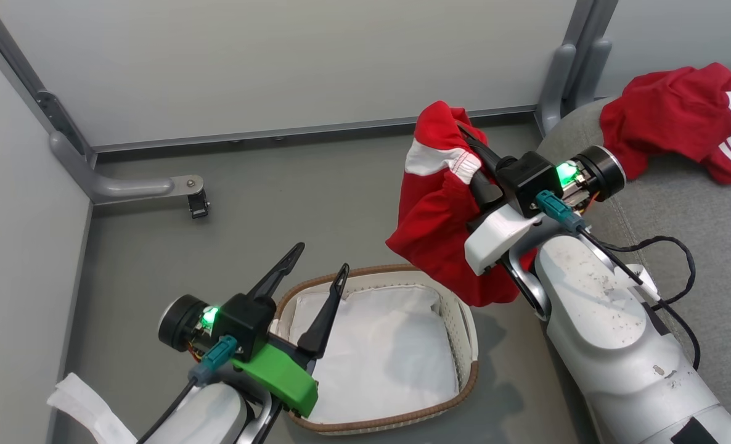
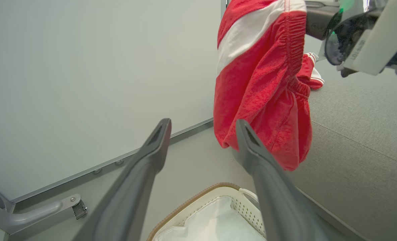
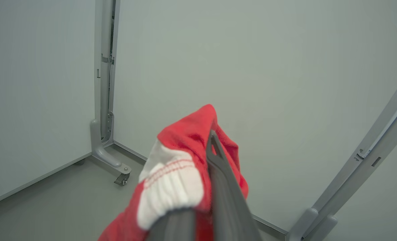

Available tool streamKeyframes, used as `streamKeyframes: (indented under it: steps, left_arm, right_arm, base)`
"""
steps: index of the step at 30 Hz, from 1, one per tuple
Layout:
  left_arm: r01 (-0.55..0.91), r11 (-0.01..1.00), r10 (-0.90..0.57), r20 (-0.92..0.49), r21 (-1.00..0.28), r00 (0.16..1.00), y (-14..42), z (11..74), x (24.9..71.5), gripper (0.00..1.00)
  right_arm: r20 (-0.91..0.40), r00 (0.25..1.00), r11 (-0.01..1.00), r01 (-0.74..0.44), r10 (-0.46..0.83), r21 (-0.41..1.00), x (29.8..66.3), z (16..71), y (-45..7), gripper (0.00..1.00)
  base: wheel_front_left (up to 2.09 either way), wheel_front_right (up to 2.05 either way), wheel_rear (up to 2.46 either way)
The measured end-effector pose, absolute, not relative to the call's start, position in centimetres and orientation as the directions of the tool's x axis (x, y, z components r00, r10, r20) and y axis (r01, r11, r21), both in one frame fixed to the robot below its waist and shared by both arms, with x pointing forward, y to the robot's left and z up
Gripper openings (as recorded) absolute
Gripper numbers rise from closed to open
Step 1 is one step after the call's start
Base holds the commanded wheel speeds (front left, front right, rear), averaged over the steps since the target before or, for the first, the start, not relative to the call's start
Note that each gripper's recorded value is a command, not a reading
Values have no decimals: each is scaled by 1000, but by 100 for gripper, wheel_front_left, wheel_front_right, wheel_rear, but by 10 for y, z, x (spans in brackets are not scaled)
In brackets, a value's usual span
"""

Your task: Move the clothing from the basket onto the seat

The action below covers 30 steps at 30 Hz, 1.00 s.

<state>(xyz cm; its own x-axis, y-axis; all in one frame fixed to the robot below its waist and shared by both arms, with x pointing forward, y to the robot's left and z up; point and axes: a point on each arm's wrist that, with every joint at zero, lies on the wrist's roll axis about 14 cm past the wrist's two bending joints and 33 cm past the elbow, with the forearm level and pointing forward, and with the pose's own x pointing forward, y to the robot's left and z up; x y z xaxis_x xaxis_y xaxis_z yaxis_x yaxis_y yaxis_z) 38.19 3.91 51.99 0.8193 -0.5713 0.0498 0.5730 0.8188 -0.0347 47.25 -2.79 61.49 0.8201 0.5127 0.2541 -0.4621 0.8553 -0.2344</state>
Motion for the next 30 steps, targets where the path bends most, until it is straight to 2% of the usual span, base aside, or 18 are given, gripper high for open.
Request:
streamKeyframes:
  steps: [16, 30]
  left_arm:
    - [597, 791, -602, 4, -136, 798, 14, 487, 372, 100]
    - [728, 674, -735, -19, -129, 677, -40, 468, 378, 100]
  right_arm:
    - [275, 883, 916, -319, 380, -243, 479, 617, -87, 0]
    - [239, 960, 959, -76, 144, -272, 462, 600, -197, 0]
  base:
    - [0, 0, 0]
    - [0, 0, 0]
